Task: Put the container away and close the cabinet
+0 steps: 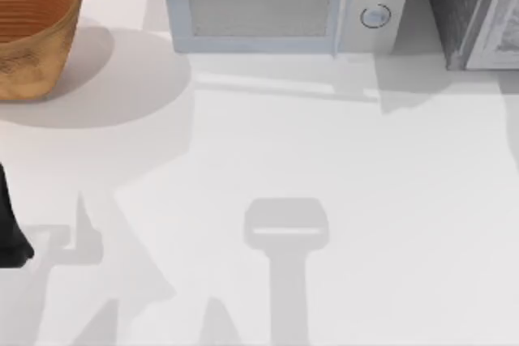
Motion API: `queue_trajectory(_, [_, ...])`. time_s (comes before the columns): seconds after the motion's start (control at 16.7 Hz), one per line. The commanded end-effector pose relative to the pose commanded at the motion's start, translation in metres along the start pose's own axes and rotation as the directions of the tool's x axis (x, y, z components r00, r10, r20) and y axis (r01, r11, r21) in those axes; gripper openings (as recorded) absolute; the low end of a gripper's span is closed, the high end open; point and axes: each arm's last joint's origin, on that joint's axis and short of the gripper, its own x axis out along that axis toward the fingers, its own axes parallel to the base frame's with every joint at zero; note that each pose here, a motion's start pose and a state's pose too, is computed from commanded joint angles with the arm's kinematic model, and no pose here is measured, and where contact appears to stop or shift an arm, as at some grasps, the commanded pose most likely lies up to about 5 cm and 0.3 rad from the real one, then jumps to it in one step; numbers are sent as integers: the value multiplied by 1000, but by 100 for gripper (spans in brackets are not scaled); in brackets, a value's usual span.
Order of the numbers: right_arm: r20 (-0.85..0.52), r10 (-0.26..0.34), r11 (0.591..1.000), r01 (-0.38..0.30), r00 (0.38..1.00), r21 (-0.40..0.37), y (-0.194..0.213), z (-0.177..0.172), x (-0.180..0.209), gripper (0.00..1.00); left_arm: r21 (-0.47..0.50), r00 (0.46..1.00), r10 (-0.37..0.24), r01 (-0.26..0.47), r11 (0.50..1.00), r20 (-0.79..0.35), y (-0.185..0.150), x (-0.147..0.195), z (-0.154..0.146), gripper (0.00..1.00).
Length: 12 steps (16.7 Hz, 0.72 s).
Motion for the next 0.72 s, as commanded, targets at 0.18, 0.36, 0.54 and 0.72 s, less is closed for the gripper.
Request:
queue_trajectory(0.18, [6, -4, 1000, 4, 1000, 0, 57, 0, -8, 100, 0, 1000, 0, 0, 1000, 0, 0, 0, 0, 100])
queue_trajectory(0.36, [12, 3, 1000, -3, 1000, 1, 96, -1, -24, 100, 0, 1000, 0, 0, 1000, 0, 0, 0, 0, 100])
queue_trajectory(0.54, [7, 9, 1000, -9, 1000, -6, 114, -4, -36, 100, 0, 1000, 0, 0, 1000, 0, 0, 0, 0, 100])
queue_trajectory(0.72, [1, 10, 1000, -10, 1000, -11, 118, -5, -37, 100, 0, 1000, 0, 0, 1000, 0, 0, 0, 0, 100])
